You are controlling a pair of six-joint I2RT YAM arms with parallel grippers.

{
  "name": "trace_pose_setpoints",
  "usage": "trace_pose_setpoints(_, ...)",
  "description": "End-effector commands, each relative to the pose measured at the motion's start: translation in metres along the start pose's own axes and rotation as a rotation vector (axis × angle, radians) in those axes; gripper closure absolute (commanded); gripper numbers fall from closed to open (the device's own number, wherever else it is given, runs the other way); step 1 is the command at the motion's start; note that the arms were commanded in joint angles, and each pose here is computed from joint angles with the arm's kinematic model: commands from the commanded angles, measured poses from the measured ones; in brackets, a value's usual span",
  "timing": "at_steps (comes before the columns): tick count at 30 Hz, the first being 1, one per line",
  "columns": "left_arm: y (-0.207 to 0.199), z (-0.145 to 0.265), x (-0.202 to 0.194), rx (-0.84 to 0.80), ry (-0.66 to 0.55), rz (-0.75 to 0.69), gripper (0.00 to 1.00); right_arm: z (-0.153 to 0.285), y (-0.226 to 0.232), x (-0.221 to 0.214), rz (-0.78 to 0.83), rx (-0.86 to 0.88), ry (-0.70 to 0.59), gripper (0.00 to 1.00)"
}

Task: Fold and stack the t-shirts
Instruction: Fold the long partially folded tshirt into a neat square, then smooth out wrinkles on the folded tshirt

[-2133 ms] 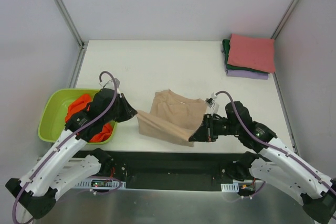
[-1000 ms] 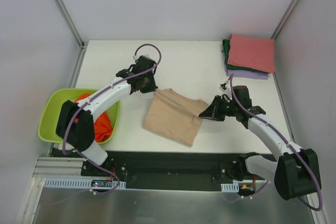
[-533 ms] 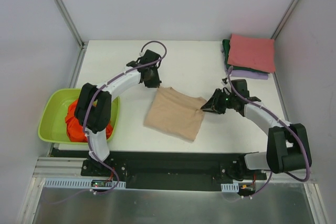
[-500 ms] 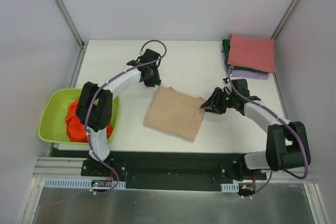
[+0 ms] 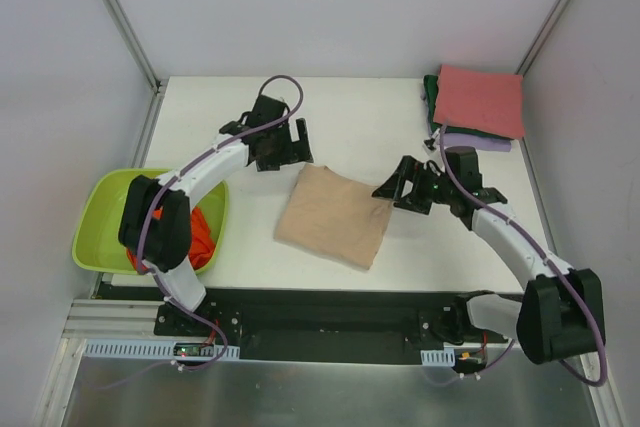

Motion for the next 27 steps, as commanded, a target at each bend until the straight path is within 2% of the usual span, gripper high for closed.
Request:
trace_pose_setpoints(1,-0.027,0.033,-0.022,-0.265,0.071,-0.032,0.01,0.005,0.033,-0.009,0.109,0.136,-0.014,0.04)
trace_pose_setpoints(5,-0.04,0.017,-0.03,-0.35,0.171,-0.018,0.01,-0.011,0.041,0.004,0.083,0.214,-0.065,0.04)
trace_pose_setpoints(10,-0.051,-0.023,-0.03,-0.399,0.311,-0.005,0.01,-0.045,0.018,0.014,0.025,0.174,0.003,0.04)
trace_pose_setpoints(15,-0.024,-0.073,-0.032,-0.296,0.36,0.068,0.01,-0.075,-0.035,0.013,-0.088,0.057,0.056,0.04)
trace_pose_setpoints(18,-0.008,-0.095,-0.038,-0.26,0.412,0.113,0.01,-0.087,-0.053,0.009,-0.134,0.043,0.096,0.04)
trace_pose_setpoints(23,0.01,-0.103,-0.055,-0.208,0.455,0.146,0.01,-0.1,-0.074,-0.001,-0.203,0.037,0.14,0.04)
trace_pose_setpoints(27,0.026,-0.085,-0.063,-0.157,0.419,0.144,0.01,-0.085,-0.076,0.017,-0.184,0.056,0.091,0.04)
Point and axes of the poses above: each gripper's point midway between its finger pads, its own z axis back along the fingers, its own y axis along the line the jaws close on, x = y × z, the point moved 4 cm from there along z, back along the fingers, and after that the axes turned 13 degrees about z, right-handed, at the moved point
